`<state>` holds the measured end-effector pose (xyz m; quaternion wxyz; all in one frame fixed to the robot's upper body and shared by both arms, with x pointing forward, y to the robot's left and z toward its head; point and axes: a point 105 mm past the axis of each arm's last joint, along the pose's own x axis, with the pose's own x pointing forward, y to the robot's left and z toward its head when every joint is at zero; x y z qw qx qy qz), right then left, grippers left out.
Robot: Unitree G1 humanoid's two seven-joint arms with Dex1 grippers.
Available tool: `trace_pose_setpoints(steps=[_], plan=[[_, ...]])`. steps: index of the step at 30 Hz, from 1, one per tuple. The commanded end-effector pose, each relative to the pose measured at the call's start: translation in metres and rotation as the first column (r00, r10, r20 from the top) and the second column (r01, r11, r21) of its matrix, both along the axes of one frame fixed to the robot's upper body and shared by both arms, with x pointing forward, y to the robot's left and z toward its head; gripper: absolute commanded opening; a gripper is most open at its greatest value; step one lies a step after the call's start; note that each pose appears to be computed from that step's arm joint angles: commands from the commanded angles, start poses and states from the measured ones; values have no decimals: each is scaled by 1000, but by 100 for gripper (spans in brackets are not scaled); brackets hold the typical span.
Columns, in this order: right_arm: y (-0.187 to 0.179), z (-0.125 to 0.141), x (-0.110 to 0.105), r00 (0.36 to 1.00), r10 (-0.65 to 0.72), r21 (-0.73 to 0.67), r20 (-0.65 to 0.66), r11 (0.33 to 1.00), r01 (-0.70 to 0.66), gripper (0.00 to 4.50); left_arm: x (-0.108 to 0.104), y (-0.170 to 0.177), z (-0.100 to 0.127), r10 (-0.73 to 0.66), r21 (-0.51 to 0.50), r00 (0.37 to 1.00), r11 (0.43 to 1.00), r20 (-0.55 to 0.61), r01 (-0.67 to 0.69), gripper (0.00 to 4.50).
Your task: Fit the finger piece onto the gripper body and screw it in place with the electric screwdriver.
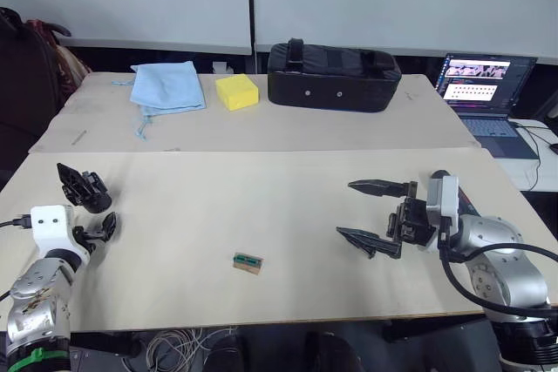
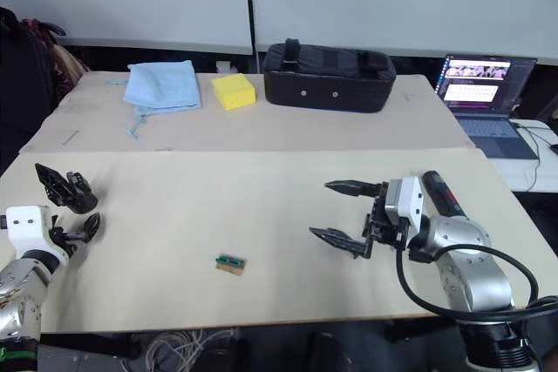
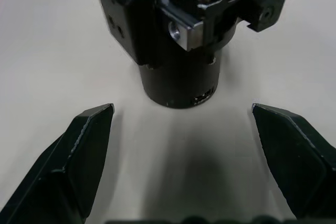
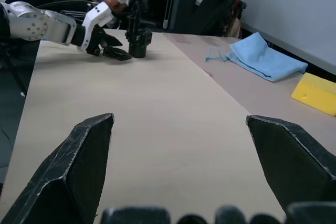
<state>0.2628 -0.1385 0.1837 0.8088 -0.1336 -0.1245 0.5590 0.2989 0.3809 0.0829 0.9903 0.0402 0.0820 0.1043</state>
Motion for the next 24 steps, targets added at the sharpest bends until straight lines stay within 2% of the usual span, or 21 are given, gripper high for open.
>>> trace_pose_setpoints(steps=[1, 6, 9, 12, 15, 17, 19, 21, 22, 24], plan=[[-3, 11, -4, 998, -12, -10, 60, 1000, 13, 447, 9, 0, 10, -7, 24, 999, 1000, 46, 6, 450], [-9, 8, -7, 997, -37, -35, 61, 999, 39, 447, 27, 3, 11, 29, 43, 998, 999, 57, -32, 450], [-10, 4, -8, 997, -52, -46, 58, 997, 54, 447, 32, 2, 5, 16, 39, 999, 999, 48, -18, 450], [-17, -5, -11, 997, -70, -78, 40, 994, 73, 450, 32, 5, -1, 23, 30, 998, 999, 51, -24, 362], [-25, -17, -14, 996, -94, -102, 9, 990, 94, 450, 36, 2, -3, -2, 13, 997, 1000, 73, 1, 227], [-33, -28, -18, 994, -108, -133, -17, 985, 105, 450, 41, -10, 8, -76, -1, 984, 997, 163, 78, 227], [-40, -35, -22, 992, -122, -162, -35, 980, 115, 450, 44, -31, 30, -209, 9, 936, 976, 284, 215, 227], [-46, -37, -25, 989, -139, -173, -44, 976, 129, 450, 45, -53, 46, -347, 47, 875, 935, 338, 352, 227], [-49, -37, -27, 988, -146, -176, -47, 975, 136, 450, 45, -66, 52, -425, 78, 839, 902, 341, 425, 227], [-54, -36, -32, 986, -159, -185, -53, 972, 147, 450, 42, -102, 65, -624, 174, 714, 779, 318, 603, 227]])
